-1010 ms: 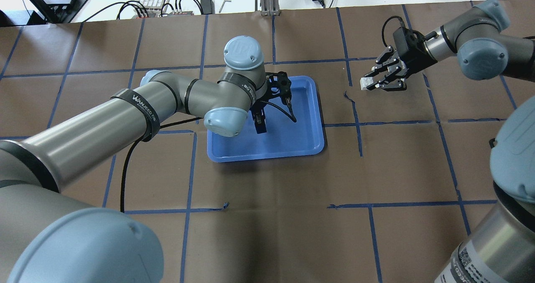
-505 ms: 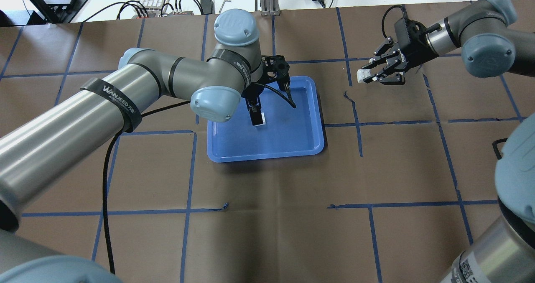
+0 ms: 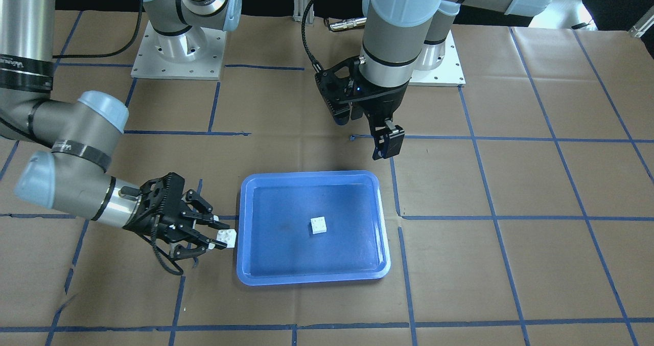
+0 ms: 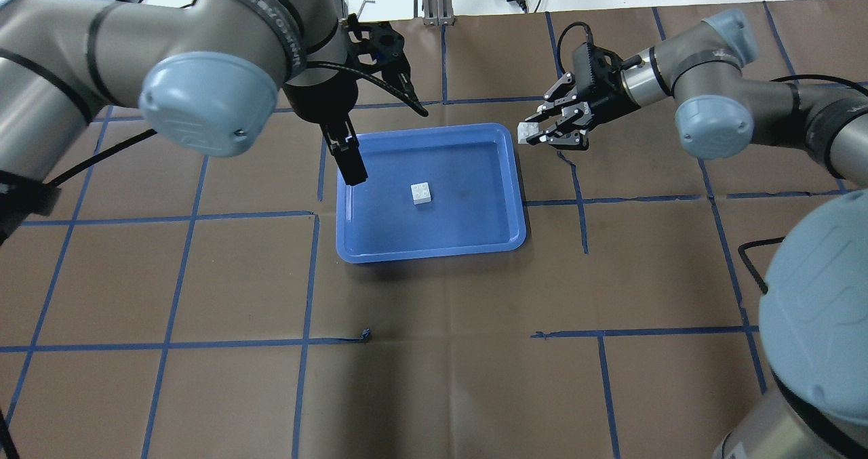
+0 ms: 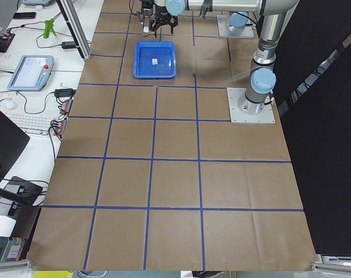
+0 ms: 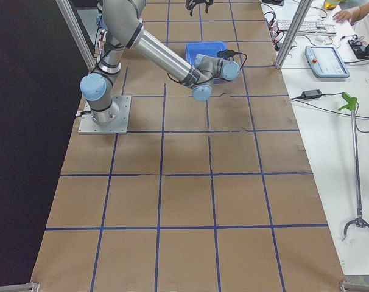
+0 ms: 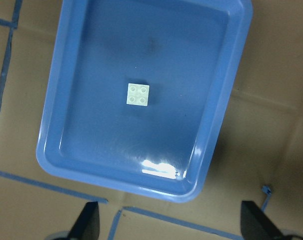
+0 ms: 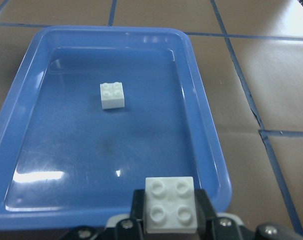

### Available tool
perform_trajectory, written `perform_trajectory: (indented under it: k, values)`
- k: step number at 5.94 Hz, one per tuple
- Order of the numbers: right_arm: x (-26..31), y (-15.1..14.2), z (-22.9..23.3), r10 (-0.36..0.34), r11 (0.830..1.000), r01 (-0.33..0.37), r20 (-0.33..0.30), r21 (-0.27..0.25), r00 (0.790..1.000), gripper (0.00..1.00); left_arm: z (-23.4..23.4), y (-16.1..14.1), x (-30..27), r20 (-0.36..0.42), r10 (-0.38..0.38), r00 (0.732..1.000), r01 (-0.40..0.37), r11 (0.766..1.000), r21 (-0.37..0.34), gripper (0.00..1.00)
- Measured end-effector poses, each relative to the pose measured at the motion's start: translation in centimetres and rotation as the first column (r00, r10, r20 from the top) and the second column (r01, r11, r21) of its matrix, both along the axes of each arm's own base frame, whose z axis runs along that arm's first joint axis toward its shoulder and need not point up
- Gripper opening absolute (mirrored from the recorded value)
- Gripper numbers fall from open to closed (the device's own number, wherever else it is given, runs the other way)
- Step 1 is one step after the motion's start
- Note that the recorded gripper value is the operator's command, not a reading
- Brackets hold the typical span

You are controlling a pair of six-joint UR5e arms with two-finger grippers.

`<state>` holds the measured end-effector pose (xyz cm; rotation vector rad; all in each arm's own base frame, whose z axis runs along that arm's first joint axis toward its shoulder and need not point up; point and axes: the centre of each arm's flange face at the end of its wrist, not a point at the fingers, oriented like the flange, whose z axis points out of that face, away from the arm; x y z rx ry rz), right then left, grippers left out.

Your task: Assemble white blocks and place on blue tray

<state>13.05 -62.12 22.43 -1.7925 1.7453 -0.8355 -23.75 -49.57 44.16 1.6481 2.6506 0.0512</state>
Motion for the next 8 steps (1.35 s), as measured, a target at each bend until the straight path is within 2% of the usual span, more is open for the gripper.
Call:
perform_trajectory:
  k: [1, 2, 3, 4, 5, 6, 7, 8]
  values:
    - [4.2, 1.0, -0.2, -0.005, 1.000, 0.005, -0.005, 0.004, 1.000, 0.21, 1.1, 0.8, 2.5, 0.051, 0.157, 0.986, -0.156, 0.988, -0.009, 1.00]
    - [7.3, 1.7, -0.9, 0.002, 1.000, -0.002, -0.009, 0.019, 1.000, 0.21, 2.0, 1.0, 4.4, 0.073, 0.346, 0.935, -0.344, 0.938, -0.040, 1.00]
    - [9.1, 2.1, -2.2, 0.017, 0.999, -0.017, -0.014, 0.030, 1.000, 0.21, 2.8, 1.3, 5.2, 0.064, 0.527, 0.847, -0.523, 0.849, -0.074, 1.00]
    - [10.1, 2.5, -3.8, 0.030, 0.999, -0.030, -0.019, 0.035, 0.999, 0.22, 3.5, 1.6, 5.6, 0.041, 0.690, 0.722, -0.684, 0.722, -0.103, 1.00]
    - [10.8, 3.0, -5.1, 0.041, 0.998, -0.040, -0.025, 0.044, 0.999, 0.22, 4.2, 1.9, 5.9, 0.012, 0.810, 0.587, -0.803, 0.584, -0.121, 1.00]
    - [11.2, 3.4, -6.2, 0.049, 0.997, -0.048, -0.031, 0.056, 0.998, 0.22, 4.7, 2.0, 6.5, -0.011, 0.871, 0.491, -0.865, 0.486, -0.128, 1.00]
    - [11.8, 3.8, -7.2, 0.060, 0.996, -0.057, -0.033, 0.069, 0.998, 0.22, 5.1, 1.9, 7.3, -0.033, 0.895, 0.444, -0.892, 0.438, -0.112, 1.00]
    - [12.3, 4.0, -8.0, 0.069, 0.995, -0.067, -0.034, 0.074, 0.997, 0.22, 5.3, 1.6, 8.0, -0.053, 0.906, 0.420, -0.906, 0.415, -0.083, 1.00]
